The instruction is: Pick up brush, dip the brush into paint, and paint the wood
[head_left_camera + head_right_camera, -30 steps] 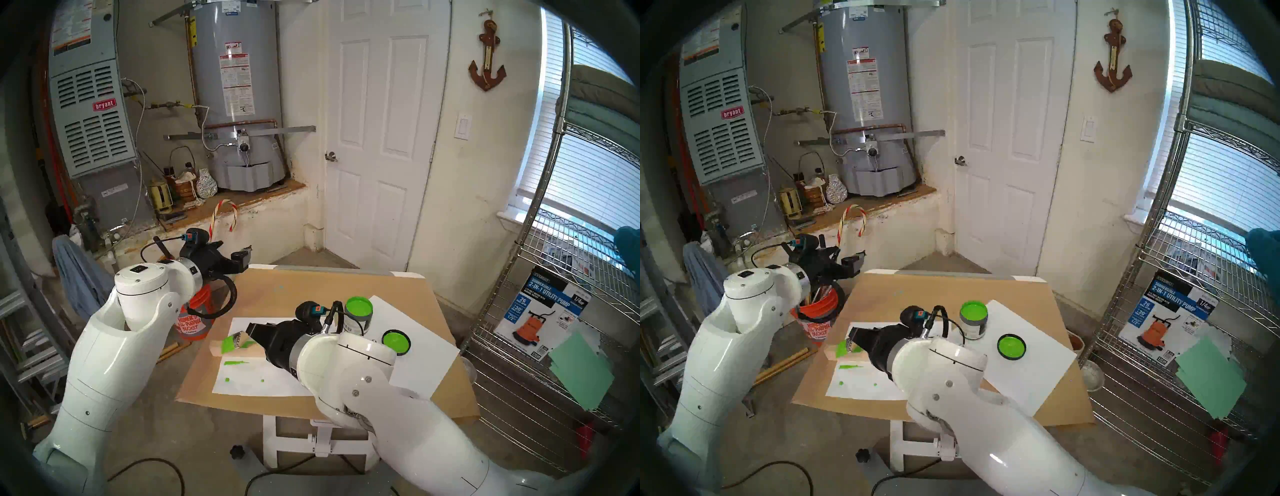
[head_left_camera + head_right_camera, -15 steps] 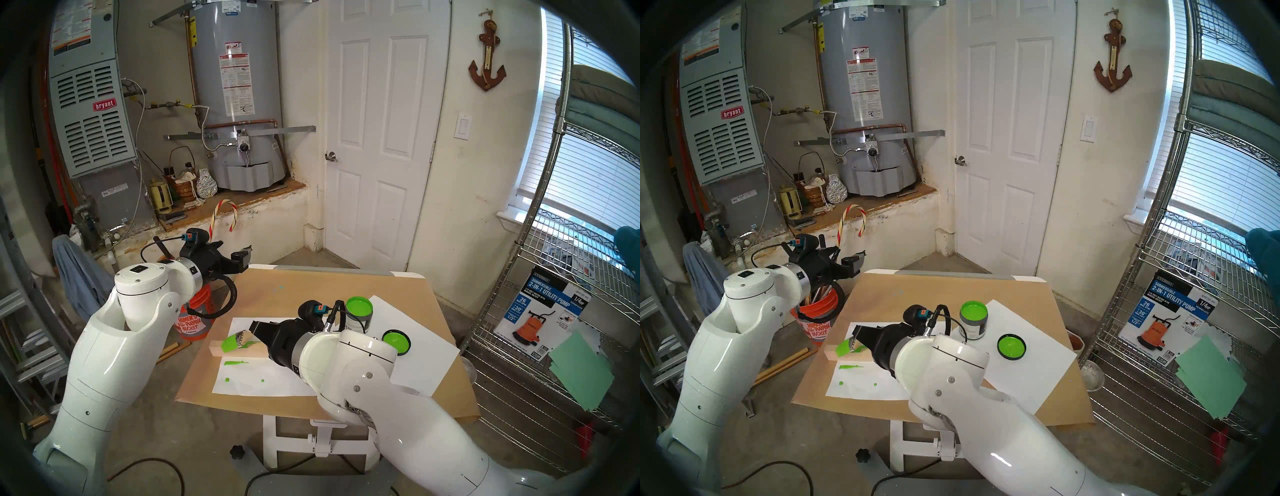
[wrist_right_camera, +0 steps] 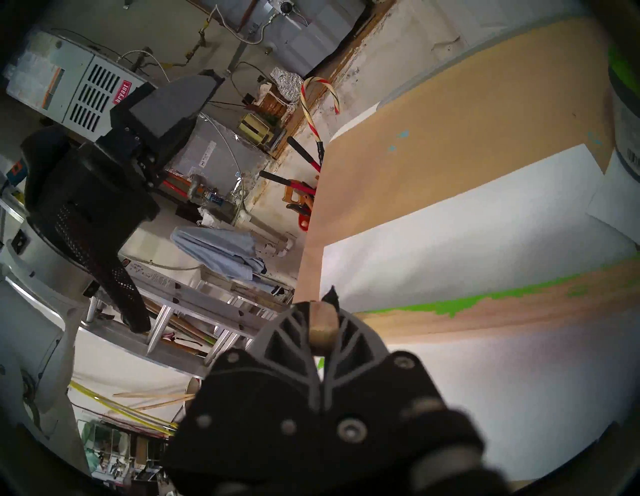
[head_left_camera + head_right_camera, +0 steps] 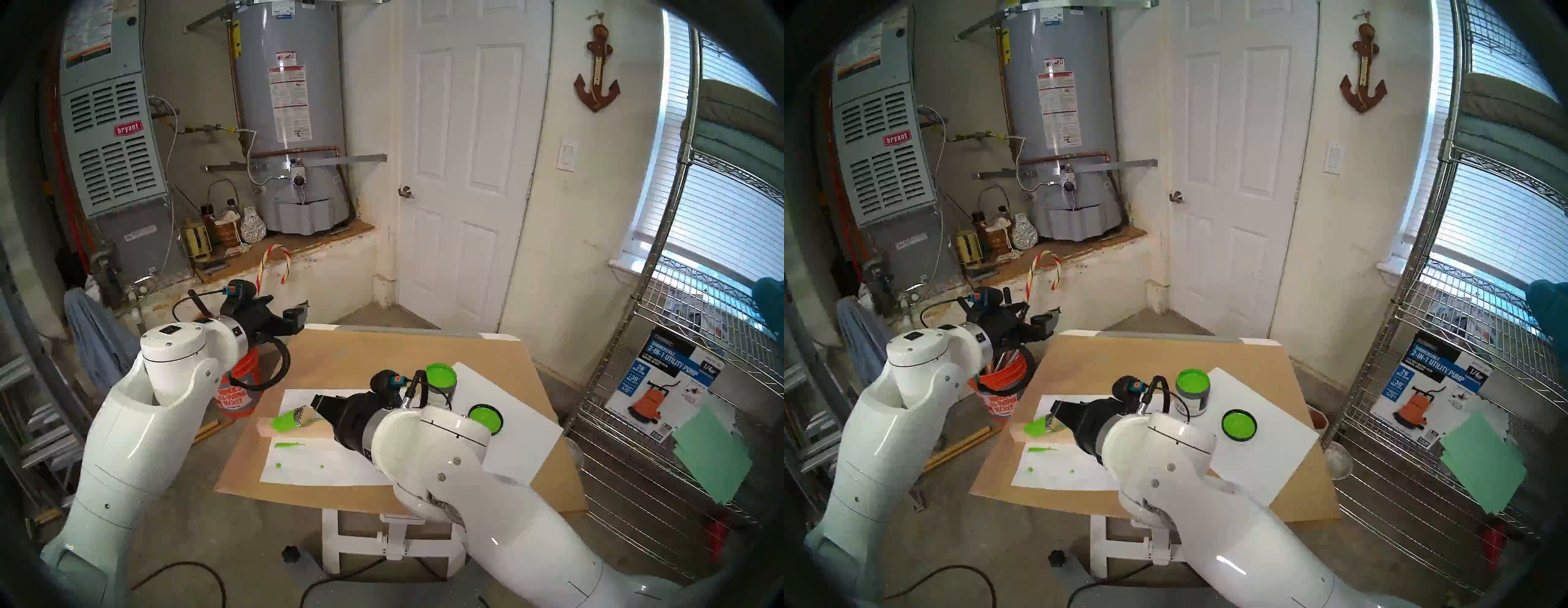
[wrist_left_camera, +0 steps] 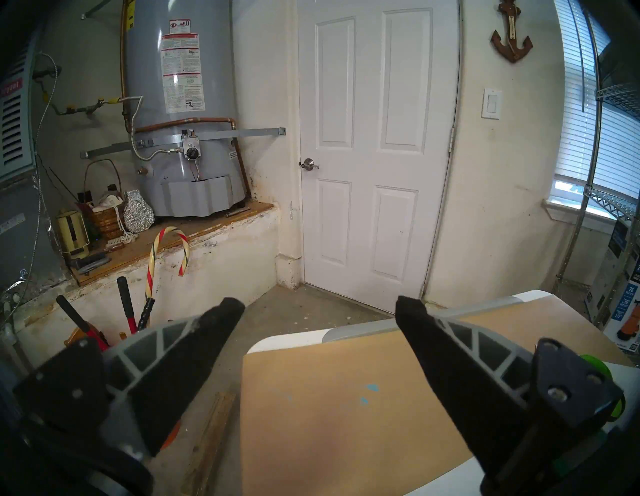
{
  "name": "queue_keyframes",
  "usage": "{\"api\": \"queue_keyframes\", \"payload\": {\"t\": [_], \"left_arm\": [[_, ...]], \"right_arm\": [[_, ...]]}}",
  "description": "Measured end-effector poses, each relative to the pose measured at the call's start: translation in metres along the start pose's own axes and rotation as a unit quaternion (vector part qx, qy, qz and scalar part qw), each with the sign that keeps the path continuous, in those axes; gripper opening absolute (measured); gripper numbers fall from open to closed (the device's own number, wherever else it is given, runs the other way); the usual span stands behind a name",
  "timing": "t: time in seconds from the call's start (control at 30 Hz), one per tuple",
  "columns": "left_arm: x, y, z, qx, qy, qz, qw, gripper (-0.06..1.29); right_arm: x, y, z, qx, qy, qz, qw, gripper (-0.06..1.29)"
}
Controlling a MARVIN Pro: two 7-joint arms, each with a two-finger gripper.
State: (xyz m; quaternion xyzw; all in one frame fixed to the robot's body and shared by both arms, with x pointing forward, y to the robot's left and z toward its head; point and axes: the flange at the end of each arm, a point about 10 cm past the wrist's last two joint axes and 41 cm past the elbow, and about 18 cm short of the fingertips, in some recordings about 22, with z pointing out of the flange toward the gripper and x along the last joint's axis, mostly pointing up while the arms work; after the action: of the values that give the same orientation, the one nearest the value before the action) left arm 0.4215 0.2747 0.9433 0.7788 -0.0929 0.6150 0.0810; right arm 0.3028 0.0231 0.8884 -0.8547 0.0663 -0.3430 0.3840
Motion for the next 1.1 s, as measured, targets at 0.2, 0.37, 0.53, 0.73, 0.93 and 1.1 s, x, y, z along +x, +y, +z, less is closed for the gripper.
{"api": "queue_keyframes", "payload": {"t": [0.2, 0.37, 0.53, 0.73, 0.93, 1.1], "left_arm": [[0.000, 0.000, 0.000, 0.000, 0.000, 0.000, 1.0000, 1.25], [0.000, 0.000, 0.000, 0.000, 0.000, 0.000, 1.0000, 1.25], [0.000, 0.000, 0.000, 0.000, 0.000, 0.000, 1.0000, 1.25], [0.000, 0.000, 0.000, 0.000, 0.000, 0.000, 1.0000, 1.25], [0.000, 0.000, 0.000, 0.000, 0.000, 0.000, 1.0000, 1.25], [0.000, 0.000, 0.000, 0.000, 0.000, 0.000, 1.0000, 1.25]], "right_arm": [[0.000, 0.004, -0.003, -0.003, 0.002, 0.001, 1.0000, -0.03], [0.001, 0.007, -0.005, -0.006, 0.004, 0.000, 1.0000, -0.03], [0.002, 0.010, -0.008, -0.009, 0.005, -0.001, 0.9999, -0.03], [0.003, 0.014, -0.011, -0.013, 0.007, -0.003, 0.9999, -0.03], [0.004, 0.019, -0.016, -0.018, 0.011, -0.004, 0.9998, -0.03], [0.005, 0.022, -0.020, -0.021, 0.013, -0.004, 0.9997, -0.03]]}}
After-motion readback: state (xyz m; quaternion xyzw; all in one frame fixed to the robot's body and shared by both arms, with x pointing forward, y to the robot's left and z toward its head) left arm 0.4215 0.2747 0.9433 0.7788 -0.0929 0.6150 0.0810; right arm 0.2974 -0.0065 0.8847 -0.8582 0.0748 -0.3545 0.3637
